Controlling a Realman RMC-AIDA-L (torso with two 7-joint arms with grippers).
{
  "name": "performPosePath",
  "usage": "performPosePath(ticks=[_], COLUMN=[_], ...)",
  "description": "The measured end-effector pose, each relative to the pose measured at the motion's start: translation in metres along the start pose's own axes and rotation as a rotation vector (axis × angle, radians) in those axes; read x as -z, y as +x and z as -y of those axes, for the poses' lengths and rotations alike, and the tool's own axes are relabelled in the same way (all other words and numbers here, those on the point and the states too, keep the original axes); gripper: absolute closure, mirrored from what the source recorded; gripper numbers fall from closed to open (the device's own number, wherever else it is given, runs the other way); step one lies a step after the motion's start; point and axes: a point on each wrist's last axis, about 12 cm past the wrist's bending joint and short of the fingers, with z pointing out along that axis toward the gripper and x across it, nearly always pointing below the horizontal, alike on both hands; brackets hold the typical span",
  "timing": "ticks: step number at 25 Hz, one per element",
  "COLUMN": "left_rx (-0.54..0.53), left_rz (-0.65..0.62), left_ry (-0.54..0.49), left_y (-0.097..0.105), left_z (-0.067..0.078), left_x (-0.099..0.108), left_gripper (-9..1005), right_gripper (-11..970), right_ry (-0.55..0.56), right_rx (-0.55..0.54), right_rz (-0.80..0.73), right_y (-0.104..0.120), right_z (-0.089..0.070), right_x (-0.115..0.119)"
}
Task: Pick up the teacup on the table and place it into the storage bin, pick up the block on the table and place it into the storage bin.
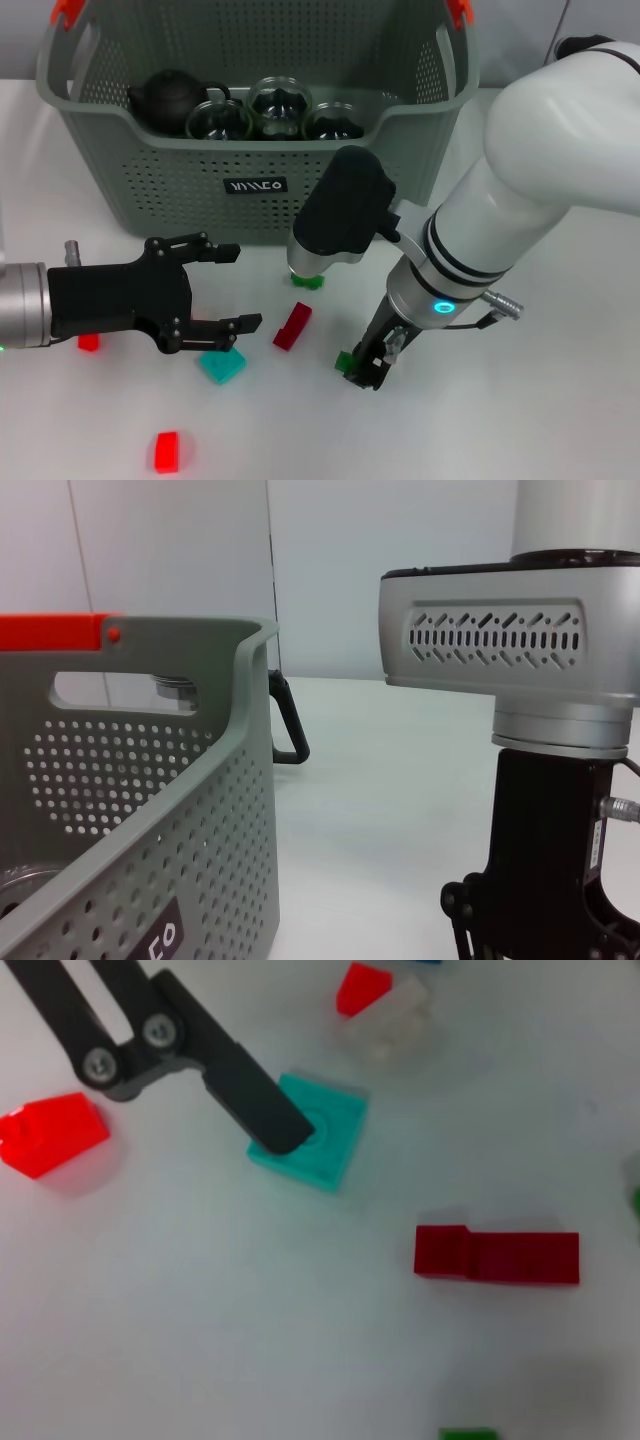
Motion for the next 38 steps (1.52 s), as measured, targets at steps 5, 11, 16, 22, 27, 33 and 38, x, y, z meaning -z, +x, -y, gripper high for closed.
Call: performPosePath(ticks=[5, 11, 16, 22, 27, 33, 38], left_rx=[0.0, 0.001, 0.005, 0.016, 0.027, 0.033, 0.034], left_rz=[0.0, 0.0, 0.003, 0.014, 0.024, 0.041, 0.052], left_ry=[0.0, 0.0, -0.005, -0.023, -0.048, -0.075, -0.081], left_y=[0.0, 0.0, 0.0, 0.002, 0.004, 0.004, 0.003], left_z=[0.0, 0.0, 0.0, 0.001, 0.001, -0.001, -0.001], left_x=[0.0, 0.0, 0.001, 0.006, 0.01, 0.013, 0.013], left_gripper=[150, 149, 149, 149, 150, 150, 150], right_gripper=[658, 751, 751, 752, 752, 752, 751], right_ry=[-0.004, -0.004, -0.018, -0.007, -0.005, 0.04, 0.108], right_rx=[0.002, 0.002, -0.012, -0.045, -0.074, -0.041, -0.03], right_rz=[0.0, 0.008, 0.054, 0.142, 0.268, 0.471, 0.607], right_y=[-0.001, -0.003, -0.008, -0.003, 0.002, -0.009, -0.025], right_z=[-0.001, -0.001, 0.001, 0.013, 0.027, 0.036, 0.053], right_x=[0.001, 0.004, 0.022, 0.061, 0.107, 0.168, 0.194])
